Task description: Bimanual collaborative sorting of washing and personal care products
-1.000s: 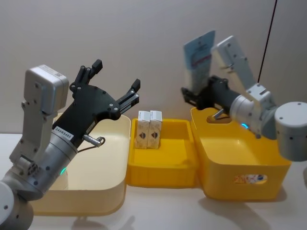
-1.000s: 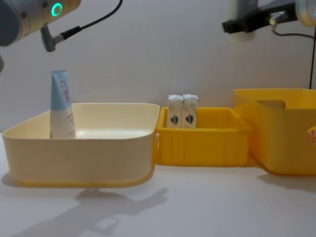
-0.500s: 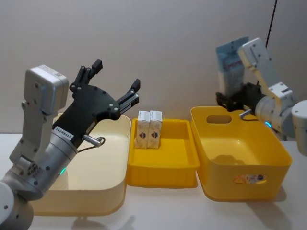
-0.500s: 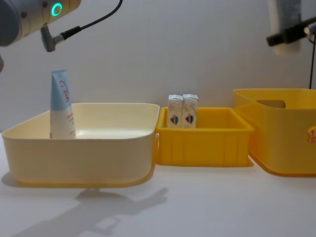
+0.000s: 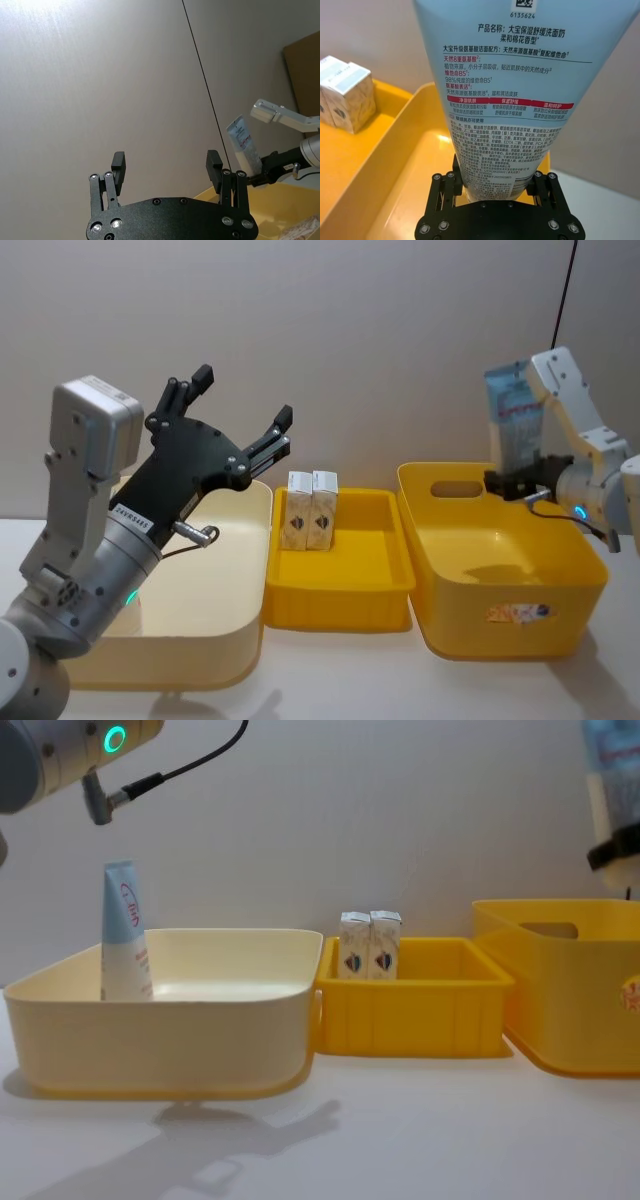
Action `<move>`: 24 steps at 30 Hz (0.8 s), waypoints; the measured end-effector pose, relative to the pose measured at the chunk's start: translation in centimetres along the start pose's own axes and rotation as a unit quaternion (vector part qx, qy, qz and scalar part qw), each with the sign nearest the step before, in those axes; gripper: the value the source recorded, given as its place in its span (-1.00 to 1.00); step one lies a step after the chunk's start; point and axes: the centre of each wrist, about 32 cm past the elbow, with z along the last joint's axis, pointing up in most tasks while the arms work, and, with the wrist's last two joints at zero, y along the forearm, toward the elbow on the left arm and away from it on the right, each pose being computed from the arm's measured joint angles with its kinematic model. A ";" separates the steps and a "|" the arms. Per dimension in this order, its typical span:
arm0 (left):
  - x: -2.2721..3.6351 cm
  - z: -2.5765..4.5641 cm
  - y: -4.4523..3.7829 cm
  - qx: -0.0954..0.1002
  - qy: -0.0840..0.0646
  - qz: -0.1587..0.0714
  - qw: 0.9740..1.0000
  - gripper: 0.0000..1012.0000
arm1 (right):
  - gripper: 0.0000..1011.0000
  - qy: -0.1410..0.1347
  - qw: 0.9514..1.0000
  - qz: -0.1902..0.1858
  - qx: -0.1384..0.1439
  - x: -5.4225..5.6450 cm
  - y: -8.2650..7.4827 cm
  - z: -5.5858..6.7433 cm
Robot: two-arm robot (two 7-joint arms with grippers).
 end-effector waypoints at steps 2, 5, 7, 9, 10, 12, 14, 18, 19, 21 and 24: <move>0.00 0.00 0.00 0.000 0.000 0.000 1.000 0.98 | 0.32 0.006 1.000 0.003 -0.011 0.1 0.2 -0.1; 0.00 0.00 0.00 0.000 0.000 0.000 1.000 0.98 | 0.38 0.020 0.999 0.010 -0.033 0.5 0.7 -0.3; 0.00 0.00 0.00 0.000 0.000 0.000 1.000 0.98 | 0.54 0.028 0.998 0.014 -0.047 0.7 1.0 -0.5; 0.00 0.00 0.00 0.000 0.000 0.000 1.000 0.98 | 0.65 0.035 0.998 0.018 -0.057 0.9 1.3 -0.6; 0.00 0.00 0.00 0.000 0.000 0.000 1.000 0.98 | 0.71 0.037 0.997 0.019 -0.060 0.9 1.4 -0.7; 0.00 0.00 0.00 0.000 0.000 0.000 1.000 0.98 | 0.82 0.046 0.996 0.024 -0.072 1.2 1.7 -0.8; 0.00 0.00 0.00 0.000 0.000 0.000 1.000 0.98 | 0.88 0.049 0.995 0.026 -0.077 1.2 1.8 -0.8; 0.00 0.00 0.00 0.000 0.000 0.000 1.000 0.98 | 0.98 0.056 0.994 0.030 -0.087 1.4 2.1 -1.0; 0.00 0.00 0.00 0.000 0.000 0.000 1.000 0.98 | 0.98 0.057 0.994 0.031 -0.089 1.4 2.1 -1.0; 0.00 0.00 0.00 0.000 0.000 0.000 1.000 0.98 | 0.98 0.061 0.993 0.033 -0.093 1.4 2.2 -1.1; 0.00 0.00 0.00 0.000 0.000 0.000 1.000 0.98 | 0.98 0.064 0.993 0.035 -0.098 1.5 2.3 -1.1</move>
